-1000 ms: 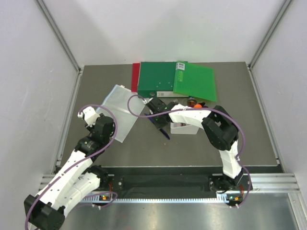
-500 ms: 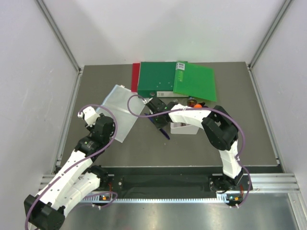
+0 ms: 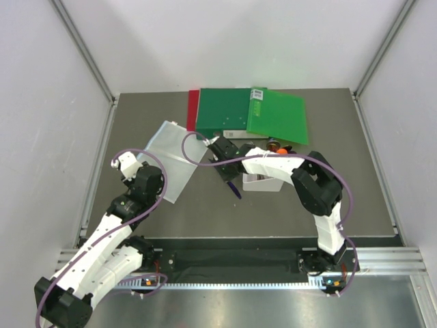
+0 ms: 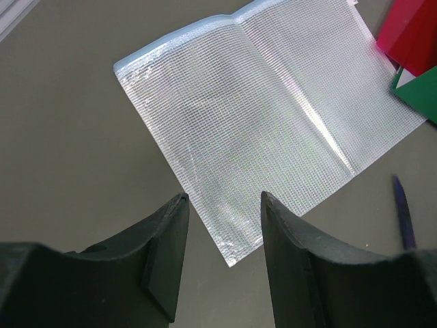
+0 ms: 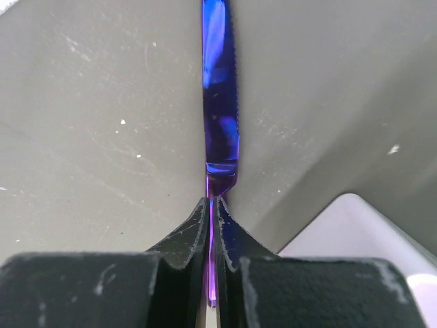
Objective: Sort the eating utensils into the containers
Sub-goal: Pick up the knife at the center of the board.
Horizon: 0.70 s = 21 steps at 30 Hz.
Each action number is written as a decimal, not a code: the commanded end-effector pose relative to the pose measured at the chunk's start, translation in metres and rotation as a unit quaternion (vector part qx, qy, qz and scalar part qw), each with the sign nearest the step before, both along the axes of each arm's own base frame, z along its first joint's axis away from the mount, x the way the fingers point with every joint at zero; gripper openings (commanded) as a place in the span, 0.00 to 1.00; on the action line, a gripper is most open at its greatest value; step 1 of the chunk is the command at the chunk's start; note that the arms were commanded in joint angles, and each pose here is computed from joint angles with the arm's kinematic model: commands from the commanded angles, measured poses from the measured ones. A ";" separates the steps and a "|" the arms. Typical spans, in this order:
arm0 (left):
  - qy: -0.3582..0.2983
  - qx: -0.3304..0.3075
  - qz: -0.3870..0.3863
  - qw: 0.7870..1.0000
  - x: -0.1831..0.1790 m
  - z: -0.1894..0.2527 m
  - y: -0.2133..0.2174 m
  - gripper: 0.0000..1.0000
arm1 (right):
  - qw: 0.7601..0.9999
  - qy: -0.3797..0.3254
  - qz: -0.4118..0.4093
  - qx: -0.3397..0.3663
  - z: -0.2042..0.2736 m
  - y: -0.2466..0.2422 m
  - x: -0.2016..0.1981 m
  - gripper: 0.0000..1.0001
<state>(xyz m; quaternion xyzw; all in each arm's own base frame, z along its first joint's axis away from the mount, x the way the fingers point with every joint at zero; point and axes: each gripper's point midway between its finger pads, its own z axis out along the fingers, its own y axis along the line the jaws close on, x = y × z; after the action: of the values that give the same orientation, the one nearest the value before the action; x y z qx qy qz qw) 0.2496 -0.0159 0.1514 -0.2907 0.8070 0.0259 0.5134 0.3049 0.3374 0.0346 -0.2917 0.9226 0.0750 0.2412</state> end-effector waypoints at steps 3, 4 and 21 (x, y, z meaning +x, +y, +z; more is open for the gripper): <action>-0.013 -0.001 -0.001 1.000 0.005 0.005 -0.001 0.51 | 0.998 -0.044 -0.005 0.036 0.040 0.009 0.010 0.00; -0.014 -0.002 -0.001 1.000 0.005 0.006 -0.001 0.51 | 0.998 -0.042 -0.006 0.036 0.038 0.008 0.010 0.00; -0.010 -0.002 -0.003 1.000 0.005 0.002 -0.001 0.51 | 1.000 0.011 0.004 0.005 0.014 -0.008 -0.008 0.46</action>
<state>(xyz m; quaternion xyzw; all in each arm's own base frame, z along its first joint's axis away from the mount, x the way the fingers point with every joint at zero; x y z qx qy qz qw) 0.2500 -0.0163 0.1505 -0.2901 0.8080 0.0265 0.5121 0.2992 0.3298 0.0415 -0.2966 0.9236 0.0693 0.2327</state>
